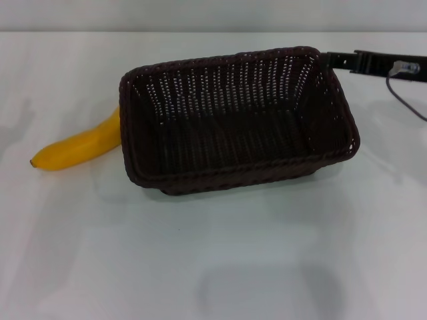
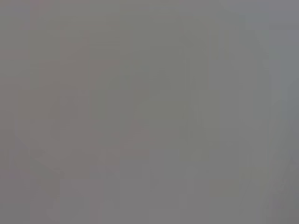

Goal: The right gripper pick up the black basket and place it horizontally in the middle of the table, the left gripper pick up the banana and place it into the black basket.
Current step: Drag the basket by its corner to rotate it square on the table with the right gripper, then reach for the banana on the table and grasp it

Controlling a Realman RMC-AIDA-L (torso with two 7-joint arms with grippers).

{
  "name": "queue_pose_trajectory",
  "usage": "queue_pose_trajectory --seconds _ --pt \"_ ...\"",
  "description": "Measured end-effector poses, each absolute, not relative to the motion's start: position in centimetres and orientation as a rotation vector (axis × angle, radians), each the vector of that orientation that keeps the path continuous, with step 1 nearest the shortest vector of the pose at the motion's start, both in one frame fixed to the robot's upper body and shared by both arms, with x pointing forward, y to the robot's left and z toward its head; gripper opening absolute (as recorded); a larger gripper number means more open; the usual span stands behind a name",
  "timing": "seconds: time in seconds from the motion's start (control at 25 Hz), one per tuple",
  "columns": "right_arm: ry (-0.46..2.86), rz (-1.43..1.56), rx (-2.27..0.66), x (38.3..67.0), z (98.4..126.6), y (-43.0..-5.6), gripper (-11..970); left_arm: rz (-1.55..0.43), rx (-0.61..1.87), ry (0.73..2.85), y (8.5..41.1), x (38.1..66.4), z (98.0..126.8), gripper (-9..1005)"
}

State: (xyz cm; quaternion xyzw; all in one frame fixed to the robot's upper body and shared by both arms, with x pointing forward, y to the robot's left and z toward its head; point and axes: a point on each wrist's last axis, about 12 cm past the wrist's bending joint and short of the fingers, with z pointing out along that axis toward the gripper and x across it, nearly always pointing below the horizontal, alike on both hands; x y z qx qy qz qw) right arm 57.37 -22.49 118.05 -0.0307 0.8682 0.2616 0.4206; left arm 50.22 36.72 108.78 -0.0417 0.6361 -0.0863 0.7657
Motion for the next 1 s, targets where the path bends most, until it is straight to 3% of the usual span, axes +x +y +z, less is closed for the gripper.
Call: queue_pose_trajectory --seconds 0.24,0.76,1.0 --pt "2.092 0.584 -0.105 58.1 118.8 -23.5 792 -0.192 -0.093 1.391 36.6 50.2 108.4 877" --pt "1.931 0.363 -0.054 60.2 116.8 -26.5 817 -0.194 -0.095 1.383 36.6 50.8 108.7 877" --pt "1.796 0.204 -0.067 60.9 117.2 -28.1 818 -0.195 -0.091 1.369 36.5 51.2 109.1 877"
